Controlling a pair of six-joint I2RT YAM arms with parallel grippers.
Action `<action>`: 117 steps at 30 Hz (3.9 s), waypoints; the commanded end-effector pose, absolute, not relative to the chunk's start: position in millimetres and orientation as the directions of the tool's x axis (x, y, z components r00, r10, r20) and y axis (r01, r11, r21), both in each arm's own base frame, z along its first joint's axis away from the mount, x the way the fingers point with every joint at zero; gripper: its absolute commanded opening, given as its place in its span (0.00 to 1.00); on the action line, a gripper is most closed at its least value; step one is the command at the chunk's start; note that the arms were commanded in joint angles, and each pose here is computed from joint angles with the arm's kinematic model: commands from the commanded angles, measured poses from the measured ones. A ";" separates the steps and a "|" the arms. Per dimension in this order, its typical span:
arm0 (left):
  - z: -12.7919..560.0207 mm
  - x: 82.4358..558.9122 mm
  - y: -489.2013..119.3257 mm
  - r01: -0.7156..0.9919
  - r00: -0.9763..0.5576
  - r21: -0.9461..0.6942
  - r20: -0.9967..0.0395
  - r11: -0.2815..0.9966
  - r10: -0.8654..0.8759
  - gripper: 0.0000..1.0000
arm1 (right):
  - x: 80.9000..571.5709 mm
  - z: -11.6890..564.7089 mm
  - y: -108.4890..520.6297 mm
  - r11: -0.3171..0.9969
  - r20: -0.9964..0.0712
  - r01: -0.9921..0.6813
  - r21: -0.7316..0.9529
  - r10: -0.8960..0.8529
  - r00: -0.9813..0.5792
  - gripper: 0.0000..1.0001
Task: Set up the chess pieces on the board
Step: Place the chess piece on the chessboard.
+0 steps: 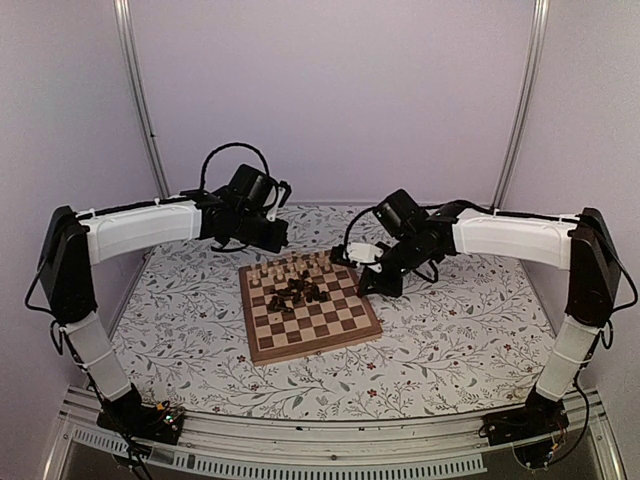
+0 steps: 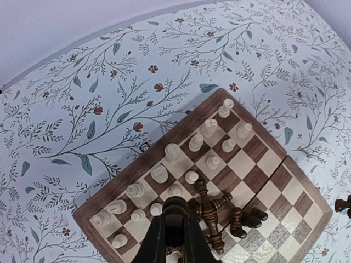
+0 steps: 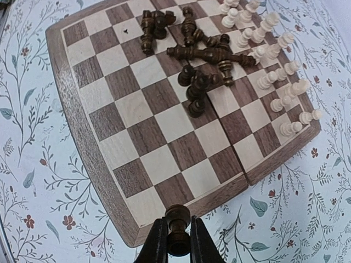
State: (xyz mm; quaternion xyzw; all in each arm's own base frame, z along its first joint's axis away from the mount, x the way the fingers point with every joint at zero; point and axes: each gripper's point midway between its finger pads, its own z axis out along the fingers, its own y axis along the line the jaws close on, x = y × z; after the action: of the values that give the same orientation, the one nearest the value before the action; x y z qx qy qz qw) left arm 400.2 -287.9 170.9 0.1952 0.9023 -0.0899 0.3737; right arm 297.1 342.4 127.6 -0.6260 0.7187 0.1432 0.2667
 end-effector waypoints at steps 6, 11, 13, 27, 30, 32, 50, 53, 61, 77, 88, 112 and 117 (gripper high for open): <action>182.7 402.0 -268.3 0.444 -0.609 -0.062 -0.753 0.894 0.250 0.00 | 286.2 90.3 346.1 0.080 -0.393 -0.980 -0.184 -0.920 -0.001 0.05; 199.2 399.5 -260.2 0.430 -0.582 -0.048 -0.778 0.902 0.236 0.00 | 279.5 78.7 349.1 0.042 -0.347 -0.981 -0.188 -0.938 0.027 0.05; 202.3 398.8 -257.4 0.421 -0.578 -0.045 -0.783 0.906 0.230 0.00 | 276.9 77.5 350.2 0.032 -0.344 -0.983 -0.182 -0.939 0.033 0.06; 196.5 398.5 -259.2 0.430 -0.592 -0.054 -0.771 0.901 0.236 0.00 | 264.3 66.1 352.8 -0.002 -0.330 -0.989 -0.146 -0.943 0.051 0.08; 194.3 398.0 -259.6 0.432 -0.596 -0.055 -0.767 0.900 0.239 0.00 | 264.5 61.9 352.1 -0.005 -0.319 -0.989 -0.146 -0.946 0.052 0.09; 193.5 397.8 -259.9 0.433 -0.598 -0.056 -0.764 0.900 0.241 0.00 | 265.1 60.8 352.2 -0.006 -0.315 -0.989 -0.148 -0.948 0.053 0.10; 188.5 397.6 -260.7 0.441 -0.609 -0.053 -0.751 0.896 0.255 0.00 | 271.4 91.3 359.8 0.014 -0.371 -0.980 -0.198 -0.926 0.062 0.48; 191.2 395.0 -262.9 0.467 -0.596 -0.047 -0.755 0.883 0.275 0.00 | 272.1 121.1 360.5 0.027 -0.431 -0.979 -0.204 -0.900 0.065 0.51; 199.0 345.3 -318.5 0.683 -0.525 -0.047 -0.726 0.729 0.445 0.00 | 303.2 190.5 293.3 0.218 -0.696 -0.974 -0.065 -0.709 -0.113 0.52; 130.6 243.8 -408.9 0.854 -0.475 -0.052 -0.487 0.518 0.733 0.00 | 353.8 152.9 192.8 0.549 -0.782 -0.836 0.000 -0.521 -0.342 0.52; 99.0 236.7 -426.6 0.867 -0.469 -0.047 -0.410 0.495 0.782 0.00 | 357.4 130.4 185.6 0.559 -0.732 -0.829 -0.014 -0.571 -0.372 0.52; 72.0 251.3 -447.9 0.870 -0.458 -0.013 -0.388 0.492 0.800 0.01 | 354.5 115.4 185.1 0.544 -0.699 -0.839 0.013 -0.595 -0.397 0.52; 69.9 253.3 -447.3 0.870 -0.456 -0.003 -0.385 0.493 0.802 0.03 | 353.3 115.6 186.1 0.540 -0.699 -0.841 0.023 -0.593 -0.400 0.52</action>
State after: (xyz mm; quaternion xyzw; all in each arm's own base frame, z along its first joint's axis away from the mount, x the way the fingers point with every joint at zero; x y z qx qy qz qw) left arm 254.7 -441.6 73.6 0.4836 0.8523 -0.1065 0.1686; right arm 351.4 183.3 112.1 -0.4354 0.8182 0.1857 0.3263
